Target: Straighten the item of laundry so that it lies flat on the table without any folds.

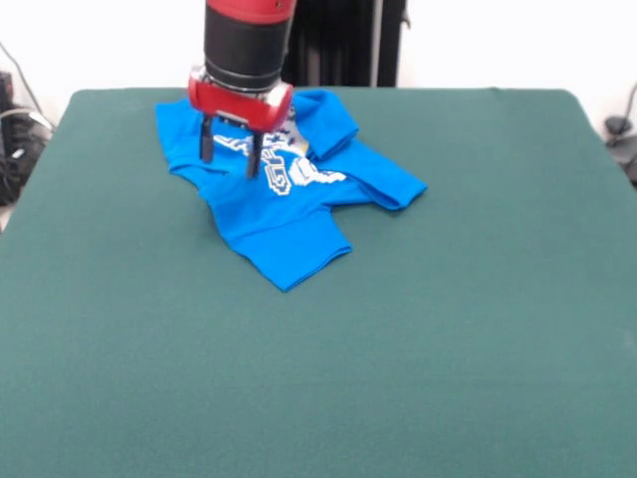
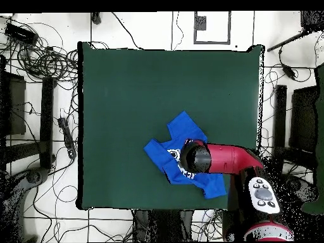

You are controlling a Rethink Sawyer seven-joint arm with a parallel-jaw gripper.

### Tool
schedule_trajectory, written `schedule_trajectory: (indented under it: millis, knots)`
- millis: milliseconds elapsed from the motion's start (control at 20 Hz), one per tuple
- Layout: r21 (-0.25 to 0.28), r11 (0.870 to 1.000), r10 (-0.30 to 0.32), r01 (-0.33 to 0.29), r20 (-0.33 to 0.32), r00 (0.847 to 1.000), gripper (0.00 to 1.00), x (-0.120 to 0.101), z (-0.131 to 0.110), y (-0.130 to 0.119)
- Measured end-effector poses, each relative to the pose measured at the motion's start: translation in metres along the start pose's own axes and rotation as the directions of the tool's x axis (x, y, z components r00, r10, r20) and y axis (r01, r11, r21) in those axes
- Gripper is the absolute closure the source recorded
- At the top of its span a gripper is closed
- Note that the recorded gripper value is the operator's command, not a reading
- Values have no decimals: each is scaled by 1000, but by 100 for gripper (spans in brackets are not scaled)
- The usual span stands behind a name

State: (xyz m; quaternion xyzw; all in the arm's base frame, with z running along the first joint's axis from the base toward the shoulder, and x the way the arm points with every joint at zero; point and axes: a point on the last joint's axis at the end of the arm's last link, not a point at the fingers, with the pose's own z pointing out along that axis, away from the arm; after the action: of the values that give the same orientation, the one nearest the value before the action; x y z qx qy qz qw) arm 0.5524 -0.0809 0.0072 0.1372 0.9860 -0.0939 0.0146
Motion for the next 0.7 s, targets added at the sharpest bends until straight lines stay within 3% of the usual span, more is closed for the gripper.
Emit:
schedule_trajectory:
  millis: [700]
  knots:
    - [-1, 1000, -14, 14, 2, 1000, 0, -17, 36, 12]
